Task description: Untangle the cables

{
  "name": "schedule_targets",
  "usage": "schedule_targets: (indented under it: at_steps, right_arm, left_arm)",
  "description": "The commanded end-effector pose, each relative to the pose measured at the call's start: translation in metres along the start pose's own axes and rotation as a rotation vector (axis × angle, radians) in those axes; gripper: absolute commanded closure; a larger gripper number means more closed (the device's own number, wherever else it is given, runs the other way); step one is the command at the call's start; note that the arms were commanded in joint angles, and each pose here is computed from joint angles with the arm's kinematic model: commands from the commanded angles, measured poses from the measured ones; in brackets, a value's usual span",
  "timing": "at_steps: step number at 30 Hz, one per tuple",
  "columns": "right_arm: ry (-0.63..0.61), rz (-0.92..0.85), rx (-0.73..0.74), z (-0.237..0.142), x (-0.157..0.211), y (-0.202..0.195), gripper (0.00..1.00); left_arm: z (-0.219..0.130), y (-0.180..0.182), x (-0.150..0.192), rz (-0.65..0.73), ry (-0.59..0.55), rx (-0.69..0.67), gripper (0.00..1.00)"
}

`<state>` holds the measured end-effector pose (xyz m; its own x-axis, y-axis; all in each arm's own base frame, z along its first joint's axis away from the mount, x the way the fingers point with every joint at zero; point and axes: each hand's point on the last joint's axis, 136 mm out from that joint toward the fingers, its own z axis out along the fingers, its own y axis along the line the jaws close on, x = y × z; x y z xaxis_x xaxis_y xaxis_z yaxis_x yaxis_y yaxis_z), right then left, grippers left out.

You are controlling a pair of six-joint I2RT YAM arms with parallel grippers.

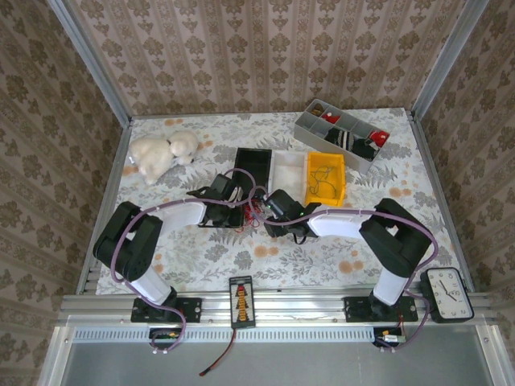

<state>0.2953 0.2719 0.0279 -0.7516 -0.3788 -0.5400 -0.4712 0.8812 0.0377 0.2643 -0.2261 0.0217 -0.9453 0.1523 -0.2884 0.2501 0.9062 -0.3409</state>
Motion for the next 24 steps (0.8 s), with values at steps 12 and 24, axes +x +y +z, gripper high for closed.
schedule_targets:
  at_steps: [12,24]
  right_arm:
    - [-0.048,0.001,-0.051,-0.016,-0.007,0.005,0.49]
    - [0.084,0.011,-0.034,0.002,0.035,-0.001,0.75]
  left_arm:
    - [0.013,0.019,0.029,-0.007,0.091,-0.053,0.96]
    - [0.013,0.018,0.029,-0.002,0.090,-0.056,0.95]
